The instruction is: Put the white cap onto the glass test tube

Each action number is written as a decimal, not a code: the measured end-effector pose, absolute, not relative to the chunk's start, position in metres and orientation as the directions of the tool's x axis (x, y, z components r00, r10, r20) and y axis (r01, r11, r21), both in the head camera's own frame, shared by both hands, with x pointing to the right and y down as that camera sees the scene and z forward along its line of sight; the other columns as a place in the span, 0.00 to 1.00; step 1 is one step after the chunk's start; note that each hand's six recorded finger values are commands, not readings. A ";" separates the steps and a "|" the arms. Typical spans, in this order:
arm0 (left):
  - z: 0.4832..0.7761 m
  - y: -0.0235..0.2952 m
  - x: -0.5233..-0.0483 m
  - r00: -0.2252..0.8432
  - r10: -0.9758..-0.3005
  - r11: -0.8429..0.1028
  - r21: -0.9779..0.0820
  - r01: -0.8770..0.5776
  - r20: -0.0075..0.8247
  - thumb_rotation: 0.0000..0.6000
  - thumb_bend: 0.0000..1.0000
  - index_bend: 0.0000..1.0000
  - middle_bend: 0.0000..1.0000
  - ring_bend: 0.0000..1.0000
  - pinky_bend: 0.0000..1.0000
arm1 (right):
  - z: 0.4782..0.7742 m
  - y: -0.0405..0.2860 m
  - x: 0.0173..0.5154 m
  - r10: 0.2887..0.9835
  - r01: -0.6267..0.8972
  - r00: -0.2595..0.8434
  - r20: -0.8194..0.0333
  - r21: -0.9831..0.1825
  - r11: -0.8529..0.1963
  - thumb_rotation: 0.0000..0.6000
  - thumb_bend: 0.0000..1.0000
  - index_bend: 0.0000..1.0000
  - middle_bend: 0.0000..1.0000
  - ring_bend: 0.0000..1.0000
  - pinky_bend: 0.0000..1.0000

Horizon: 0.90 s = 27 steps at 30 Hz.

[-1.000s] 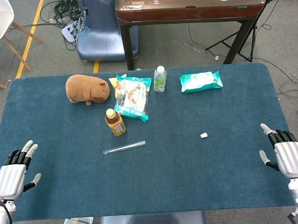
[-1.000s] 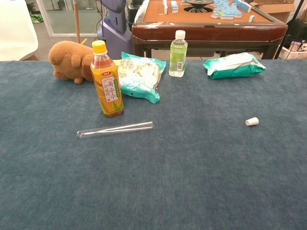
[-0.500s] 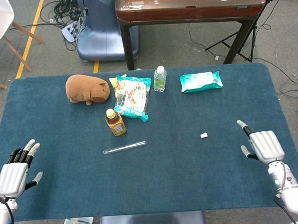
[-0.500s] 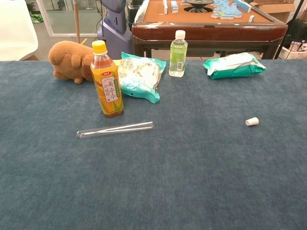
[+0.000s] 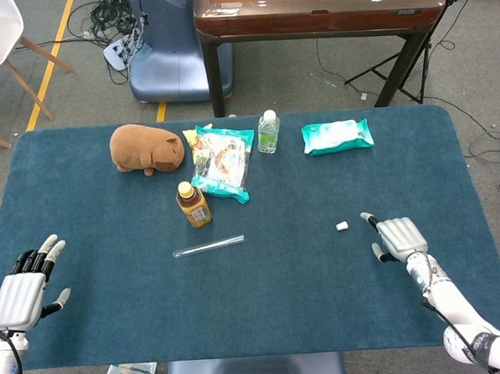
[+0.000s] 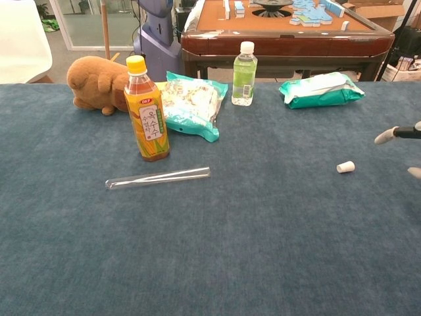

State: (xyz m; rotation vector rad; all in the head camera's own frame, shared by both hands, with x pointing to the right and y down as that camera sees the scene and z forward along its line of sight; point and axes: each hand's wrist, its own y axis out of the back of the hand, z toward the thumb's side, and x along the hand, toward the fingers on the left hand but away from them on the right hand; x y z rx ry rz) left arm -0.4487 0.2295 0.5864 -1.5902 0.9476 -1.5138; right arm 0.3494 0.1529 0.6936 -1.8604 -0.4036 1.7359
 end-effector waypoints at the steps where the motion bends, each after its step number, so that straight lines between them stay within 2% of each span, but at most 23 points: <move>1: 0.587 0.230 -0.449 0.034 -0.888 -0.460 -0.888 -0.025 0.459 1.00 0.25 0.11 0.07 0.15 0.10 | 0.697 0.153 0.348 0.561 -0.154 0.117 -0.819 -0.573 -0.805 1.00 0.51 0.11 1.00 1.00 1.00; 11: 0.588 0.231 -0.449 0.035 -0.887 -0.461 -0.887 -0.028 0.460 1.00 0.25 0.11 0.07 0.15 0.10 | 0.719 0.159 0.335 0.513 -0.162 0.124 -0.849 -0.528 -0.834 1.00 0.51 0.11 1.00 1.00 1.00; 27: 0.588 0.233 -0.452 0.029 -0.888 -0.461 -0.887 -0.036 0.460 1.00 0.25 0.11 0.07 0.15 0.10 | 0.728 0.161 0.321 0.499 -0.166 0.151 -0.853 -0.520 -0.838 1.00 0.51 0.11 1.00 1.00 1.00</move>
